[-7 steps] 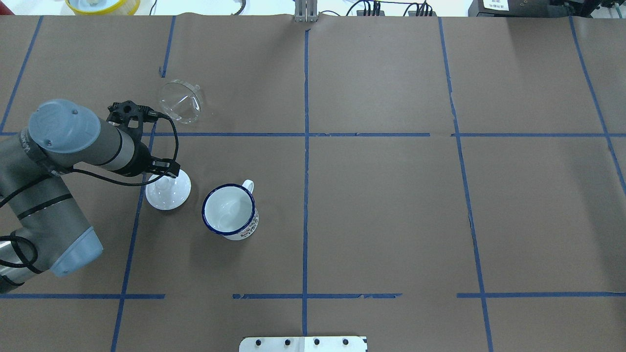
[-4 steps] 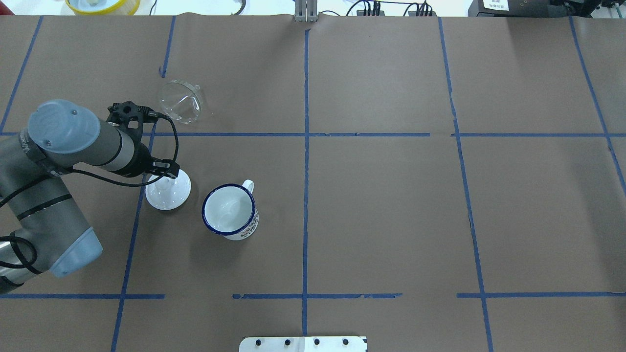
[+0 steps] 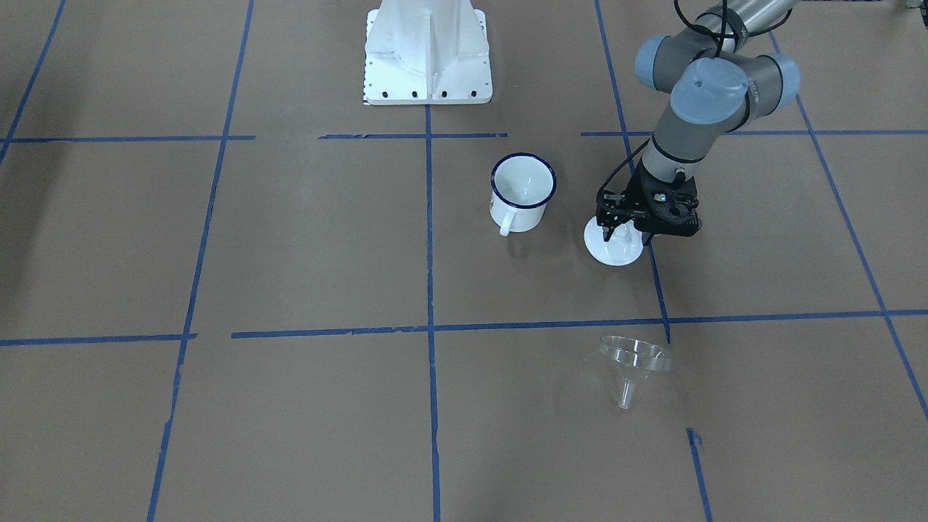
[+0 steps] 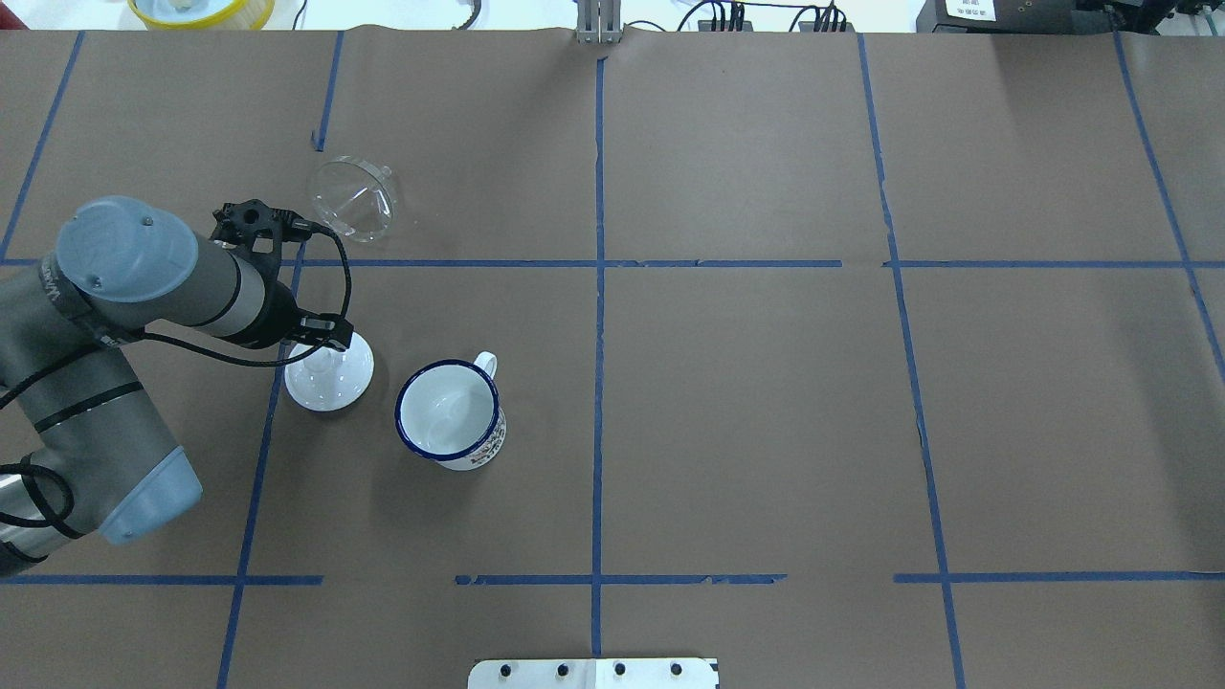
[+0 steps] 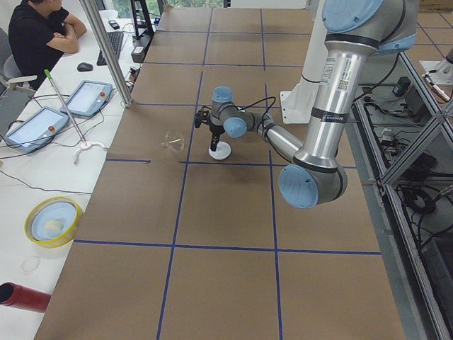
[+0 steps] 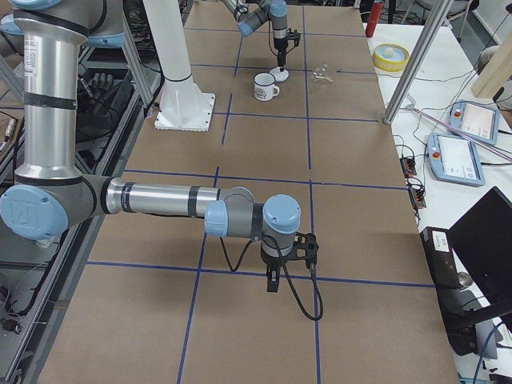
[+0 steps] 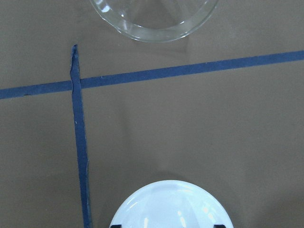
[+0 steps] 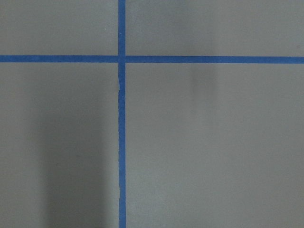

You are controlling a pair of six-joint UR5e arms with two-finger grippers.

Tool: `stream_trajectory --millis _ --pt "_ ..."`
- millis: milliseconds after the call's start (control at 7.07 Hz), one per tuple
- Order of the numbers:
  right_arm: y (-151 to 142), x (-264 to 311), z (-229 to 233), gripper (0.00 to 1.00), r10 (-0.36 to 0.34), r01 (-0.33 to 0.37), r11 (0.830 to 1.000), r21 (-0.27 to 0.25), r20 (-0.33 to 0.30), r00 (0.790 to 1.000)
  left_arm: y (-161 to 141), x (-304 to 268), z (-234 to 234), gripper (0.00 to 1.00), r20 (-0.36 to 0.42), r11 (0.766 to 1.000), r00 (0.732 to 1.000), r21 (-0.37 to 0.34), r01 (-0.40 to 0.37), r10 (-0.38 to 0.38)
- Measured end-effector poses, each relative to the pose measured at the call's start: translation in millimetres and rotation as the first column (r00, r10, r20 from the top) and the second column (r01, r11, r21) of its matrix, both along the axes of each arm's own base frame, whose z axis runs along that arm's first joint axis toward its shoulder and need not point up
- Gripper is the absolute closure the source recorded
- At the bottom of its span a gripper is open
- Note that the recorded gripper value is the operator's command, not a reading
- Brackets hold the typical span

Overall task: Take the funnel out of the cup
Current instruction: 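Lower the left gripper and grasp the white lid's knob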

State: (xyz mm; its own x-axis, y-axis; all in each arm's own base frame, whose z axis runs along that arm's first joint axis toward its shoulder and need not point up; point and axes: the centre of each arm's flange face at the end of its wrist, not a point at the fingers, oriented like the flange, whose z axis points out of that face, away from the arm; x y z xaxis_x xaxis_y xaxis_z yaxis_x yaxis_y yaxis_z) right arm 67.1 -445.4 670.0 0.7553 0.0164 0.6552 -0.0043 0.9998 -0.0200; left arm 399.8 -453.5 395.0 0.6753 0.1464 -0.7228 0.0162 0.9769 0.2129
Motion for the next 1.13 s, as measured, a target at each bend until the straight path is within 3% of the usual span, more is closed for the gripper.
stream_trajectory --millis 566,849,1132 --pt "0.0 0.0 0.0 0.0 0.0 0.0 1.0 0.0 0.0 1.0 8.5 7.7 0.9 0.41 -0.001 1.0 1.0 -0.01 -0.011 0.011" --pt "0.0 0.0 0.0 0.0 0.0 0.0 1.0 0.0 0.0 1.0 9.0 7.9 2.3 0.64 0.001 1.0 1.0 -0.012 -0.011 0.011" --pt "0.0 0.0 0.0 0.0 0.0 0.0 1.0 0.0 0.0 1.0 11.3 4.4 4.8 0.96 0.003 1.0 1.0 -0.013 -0.012 0.012"
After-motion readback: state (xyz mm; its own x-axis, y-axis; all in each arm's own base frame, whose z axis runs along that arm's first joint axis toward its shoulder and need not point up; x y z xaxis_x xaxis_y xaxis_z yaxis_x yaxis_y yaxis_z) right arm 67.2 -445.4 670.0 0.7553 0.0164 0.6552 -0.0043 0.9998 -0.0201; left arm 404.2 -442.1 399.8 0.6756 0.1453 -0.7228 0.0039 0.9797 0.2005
